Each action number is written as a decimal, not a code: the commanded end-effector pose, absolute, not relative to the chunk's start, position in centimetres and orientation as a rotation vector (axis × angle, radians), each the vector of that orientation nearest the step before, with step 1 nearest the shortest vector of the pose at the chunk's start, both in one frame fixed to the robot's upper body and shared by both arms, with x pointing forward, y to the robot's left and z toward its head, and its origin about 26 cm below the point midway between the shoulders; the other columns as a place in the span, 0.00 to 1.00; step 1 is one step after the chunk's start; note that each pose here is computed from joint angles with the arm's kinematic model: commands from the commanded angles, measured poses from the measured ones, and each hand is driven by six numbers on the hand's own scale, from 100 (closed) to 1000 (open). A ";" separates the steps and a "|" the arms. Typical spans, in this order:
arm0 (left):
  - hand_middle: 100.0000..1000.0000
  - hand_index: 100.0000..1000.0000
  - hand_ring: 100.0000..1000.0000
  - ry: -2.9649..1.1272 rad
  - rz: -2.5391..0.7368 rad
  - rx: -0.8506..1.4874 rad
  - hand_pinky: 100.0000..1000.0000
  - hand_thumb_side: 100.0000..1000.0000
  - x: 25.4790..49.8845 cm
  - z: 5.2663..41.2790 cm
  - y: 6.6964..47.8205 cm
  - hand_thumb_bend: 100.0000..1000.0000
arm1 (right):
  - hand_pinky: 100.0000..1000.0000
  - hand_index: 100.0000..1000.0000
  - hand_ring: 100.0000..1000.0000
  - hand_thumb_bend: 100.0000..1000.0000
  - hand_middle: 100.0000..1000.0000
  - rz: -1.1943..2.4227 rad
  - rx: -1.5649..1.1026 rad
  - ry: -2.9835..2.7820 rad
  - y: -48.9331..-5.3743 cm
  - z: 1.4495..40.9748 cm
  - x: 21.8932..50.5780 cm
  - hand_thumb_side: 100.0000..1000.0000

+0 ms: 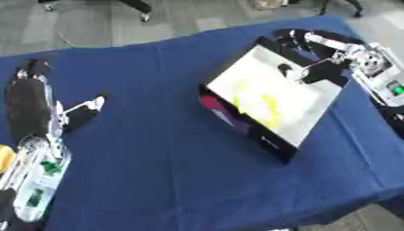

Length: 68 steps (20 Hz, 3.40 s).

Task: Pick up the objects with one hand, pass them to the other hand, and then place them into the box on the other side of the table.

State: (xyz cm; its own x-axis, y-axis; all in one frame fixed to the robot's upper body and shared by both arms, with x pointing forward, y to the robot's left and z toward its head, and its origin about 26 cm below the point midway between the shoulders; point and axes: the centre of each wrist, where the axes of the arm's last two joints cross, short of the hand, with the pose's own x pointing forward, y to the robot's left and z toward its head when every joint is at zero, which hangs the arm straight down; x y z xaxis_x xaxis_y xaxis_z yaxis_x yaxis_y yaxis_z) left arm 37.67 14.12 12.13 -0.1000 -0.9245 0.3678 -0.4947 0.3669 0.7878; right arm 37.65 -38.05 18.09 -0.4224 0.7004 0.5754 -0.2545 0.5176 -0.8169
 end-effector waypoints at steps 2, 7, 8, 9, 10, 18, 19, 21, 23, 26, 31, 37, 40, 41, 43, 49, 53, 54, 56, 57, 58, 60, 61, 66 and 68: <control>0.59 0.79 0.75 -1.760 -0.578 1.285 0.75 0.26 37.8 13.3 14.8 0.72 | 1.00 1.00 1.00 0.00 1.00 1.074 -0.429 -1.739 -39.0 20.0 37.4 0.00; 0.60 0.80 0.76 -1.769 -0.558 1.304 0.75 0.26 37.8 14.1 15.3 0.70 | 1.00 1.00 1.00 0.00 1.00 0.896 -0.283 -1.880 -38.5 22.1 36.9 0.23; 0.60 0.80 0.76 -1.773 -0.553 1.310 0.76 0.26 37.8 14.4 15.5 0.69 | 1.00 1.00 1.00 0.00 1.00 0.868 -0.248 -1.916 -38.4 22.8 36.7 0.30; 0.61 0.80 0.76 -1.776 -0.550 1.316 0.76 0.27 37.8 14.9 15.8 0.67 | 1.00 1.00 1.00 0.00 1.00 0.844 -0.216 -1.951 -38.4 23.5 36.5 0.34; 0.62 0.81 0.77 -1.774 -0.549 1.317 0.76 0.29 37.9 15.4 16.0 0.65 | 1.00 1.00 1.00 0.00 1.00 0.825 -0.187 -1.978 -38.5 24.1 36.3 0.35; 0.64 0.84 0.79 -1.656 -0.574 1.242 0.78 0.38 38.7 19.9 19.9 0.55 | 1.00 1.00 1.00 0.00 1.00 0.736 -0.042 -2.024 -40.4 26.2 35.1 0.37; 0.64 0.84 0.79 -1.647 -0.577 1.234 0.78 0.38 38.7 20.3 20.2 0.55 | 1.00 1.00 1.00 0.00 1.00 0.727 -0.036 -2.023 -40.5 26.3 35.0 0.37; 0.64 0.84 0.79 -1.639 -0.582 1.226 0.78 0.38 38.6 20.8 20.5 0.55 | 1.00 1.00 1.00 0.00 1.00 0.719 -0.028 -2.022 -40.6 26.4 34.9 0.37; 0.65 0.84 0.80 -1.613 -0.577 1.232 0.79 0.44 38.9 21.3 21.1 0.56 | 1.00 1.00 1.00 0.00 1.00 0.697 -0.042 -2.021 -41.2 26.5 34.7 0.35; 0.65 0.84 0.81 -1.521 -0.596 1.240 0.80 0.47 40.1 22.0 23.3 0.55 | 1.00 1.00 1.00 0.00 1.00 0.663 -0.053 -2.027 -41.7 26.8 34.4 0.36; 0.67 0.85 0.82 -1.434 -0.651 1.156 0.81 0.48 41.2 22.8 25.9 0.57 | 1.00 1.00 1.00 0.00 1.00 0.634 -0.058 -2.032 -42.1 27.1 34.1 0.35; 0.69 0.86 0.84 -1.314 -0.719 1.039 0.83 0.48 41.9 22.8 29.0 0.66 | 1.00 1.00 1.00 0.00 1.00 0.617 -0.078 -2.029 -42.6 27.2 33.9 0.37; 0.70 0.85 0.84 -1.275 -0.757 0.968 0.83 0.48 42.1 22.8 30.2 0.67 | 1.00 1.00 1.00 0.00 1.00 0.612 -0.086 -2.024 -42.8 27.1 33.8 0.37; 0.70 0.85 0.84 -1.268 -0.764 0.942 0.83 0.48 42.1 23.0 30.5 0.67 | 1.00 1.00 1.00 0.00 1.00 0.612 -0.088 -2.023 -42.8 27.1 33.8 0.37; 0.70 0.85 0.84 -1.259 -0.769 0.890 0.83 0.48 42.0 23.5 30.9 0.67 | 1.00 1.00 1.00 0.00 1.00 0.611 -0.089 -2.022 -42.8 27.0 33.8 0.37; 0.72 0.84 0.86 -1.171 -0.862 0.816 0.85 0.37 42.0 23.5 33.5 0.82 | 1.00 1.00 1.00 0.00 1.00 0.604 -0.110 -2.014 -43.1 26.9 33.7 0.37; 0.73 0.82 0.87 -1.139 -0.929 0.787 0.86 0.30 41.9 23.7 34.8 0.81 | 1.00 1.00 1.00 0.00 1.00 0.602 -0.124 -2.006 -43.2 26.7 33.7 0.38; 0.73 0.82 0.87 -1.130 -0.948 0.780 0.86 0.28 41.9 23.7 35.0 0.81 | 1.00 1.00 1.00 0.00 1.00 0.601 -0.128 -2.003 -43.2 26.6 33.7 0.38; 0.73 0.81 0.87 -1.111 -0.983 0.769 0.86 0.24 41.8 23.8 35.3 0.81 | 1.00 1.00 1.00 0.00 1.00 0.601 -0.134 -1.998 -43.2 26.4 33.7 0.38; 0.73 0.80 0.86 -1.100 -1.001 0.764 0.86 0.22 41.8 23.8 35.4 0.81 | 1.00 1.00 1.00 0.00 1.00 0.602 -0.137 -1.995 -43.2 26.3 33.7 0.38; 0.73 0.80 0.86 -1.088 -1.018 0.761 0.86 0.20 41.8 23.8 35.5 0.81 | 1.00 1.00 1.00 0.00 1.00 0.602 -0.139 -1.993 -43.2 26.3 33.7 0.38; 0.73 0.79 0.86 -1.065 -1.052 0.758 0.86 0.17 41.8 23.9 35.6 0.82 | 1.00 1.00 1.00 0.00 1.00 0.601 -0.143 -1.990 -43.2 26.2 33.7 0.38; 0.74 0.79 0.86 -1.055 -1.067 0.757 0.86 0.16 41.8 23.9 35.6 0.82 | 1.00 1.00 1.00 0.00 1.00 0.600 -0.144 -1.990 -43.2 26.2 33.6 0.38; 0.74 0.78 0.86 -0.990 -1.152 0.755 0.86 0.08 41.8 23.8 35.7 0.84 | 1.00 1.00 1.00 0.00 1.00 0.596 -0.155 -1.984 -43.3 25.9 33.5 0.38; 0.74 0.77 0.86 -0.959 -1.186 0.749 0.86 0.06 41.8 23.8 35.9 0.84 | 1.00 1.00 1.00 0.00 1.00 0.593 -0.160 -1.981 -43.4 25.8 33.5 0.38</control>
State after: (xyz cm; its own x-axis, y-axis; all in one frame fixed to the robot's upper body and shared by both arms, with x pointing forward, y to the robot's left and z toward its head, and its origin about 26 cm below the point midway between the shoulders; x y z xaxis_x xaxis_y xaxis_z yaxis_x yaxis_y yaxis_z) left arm 42.08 34.80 21.85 0.0833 -0.9630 0.2564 0.4330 0.2667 0.8611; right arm 33.92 -42.89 23.95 -0.4510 0.3181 0.8339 -0.1724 0.8857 -0.4311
